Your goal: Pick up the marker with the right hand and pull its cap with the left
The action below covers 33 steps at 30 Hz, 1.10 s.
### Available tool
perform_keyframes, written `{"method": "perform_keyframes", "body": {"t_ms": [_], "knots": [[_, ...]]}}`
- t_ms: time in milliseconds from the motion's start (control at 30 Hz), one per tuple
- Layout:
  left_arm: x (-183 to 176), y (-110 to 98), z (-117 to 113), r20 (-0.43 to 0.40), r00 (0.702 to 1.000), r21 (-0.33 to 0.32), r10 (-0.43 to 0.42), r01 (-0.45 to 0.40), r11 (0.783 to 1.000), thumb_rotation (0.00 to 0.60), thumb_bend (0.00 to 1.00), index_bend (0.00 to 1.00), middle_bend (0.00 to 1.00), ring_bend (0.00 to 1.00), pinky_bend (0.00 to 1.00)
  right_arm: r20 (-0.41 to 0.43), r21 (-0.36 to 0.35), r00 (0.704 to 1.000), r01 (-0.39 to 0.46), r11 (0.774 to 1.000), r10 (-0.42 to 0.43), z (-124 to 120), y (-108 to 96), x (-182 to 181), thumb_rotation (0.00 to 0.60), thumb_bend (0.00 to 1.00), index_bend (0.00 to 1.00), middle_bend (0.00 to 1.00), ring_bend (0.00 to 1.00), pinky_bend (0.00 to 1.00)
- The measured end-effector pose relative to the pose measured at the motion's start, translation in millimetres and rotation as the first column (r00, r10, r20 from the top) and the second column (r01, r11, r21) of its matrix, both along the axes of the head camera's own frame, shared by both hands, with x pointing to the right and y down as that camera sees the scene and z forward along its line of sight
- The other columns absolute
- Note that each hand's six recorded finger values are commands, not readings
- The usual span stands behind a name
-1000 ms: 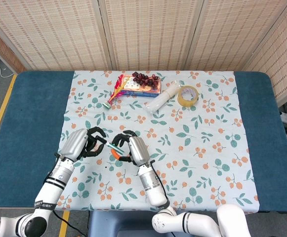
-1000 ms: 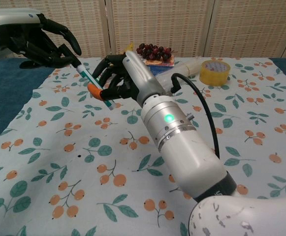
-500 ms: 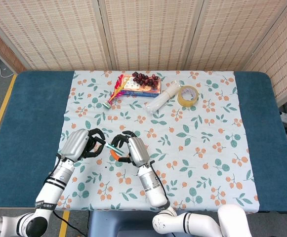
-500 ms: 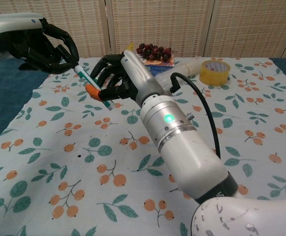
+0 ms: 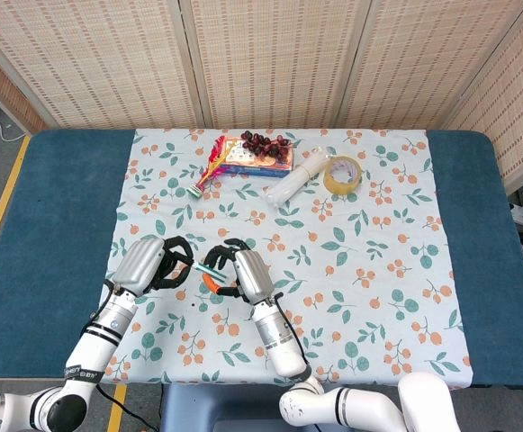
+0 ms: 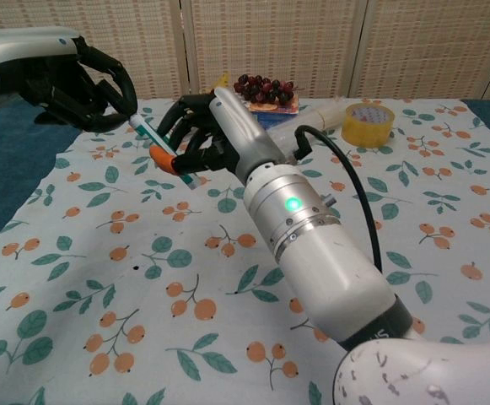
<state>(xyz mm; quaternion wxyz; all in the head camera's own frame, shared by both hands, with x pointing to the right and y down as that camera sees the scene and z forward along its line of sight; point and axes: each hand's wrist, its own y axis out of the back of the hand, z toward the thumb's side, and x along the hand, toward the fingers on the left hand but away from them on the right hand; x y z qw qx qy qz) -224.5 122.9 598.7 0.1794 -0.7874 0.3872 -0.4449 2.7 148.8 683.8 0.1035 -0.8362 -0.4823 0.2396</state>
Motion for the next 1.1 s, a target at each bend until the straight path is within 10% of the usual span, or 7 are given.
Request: {"method": "perform_keyframes", "body": {"t_ms": [667, 1100], "knots": [[-1, -2, -3, -0.029, 0.999, 0.007, -0.023, 0.023, 1.000, 0.600, 0.79, 0.78, 1.00, 0.87, 0.96, -0.012, 0.007, 1.000, 0.011, 1.000, -0.011, 1, 3, -1, 0.600, 0.41, 0.92, 0.81, 0.53, 0.22], [-30, -9, 3, 0.030, 0.997, 0.037, -0.069, 0.068, 0.997, 0.600, 0.76, 0.78, 1.00, 0.87, 0.96, -0.188, 0.079, 0.980, 0.084, 0.993, -0.068, 13, -6, 42, 0.600, 0.40, 0.92, 0.81, 0.53, 0.22]]}}
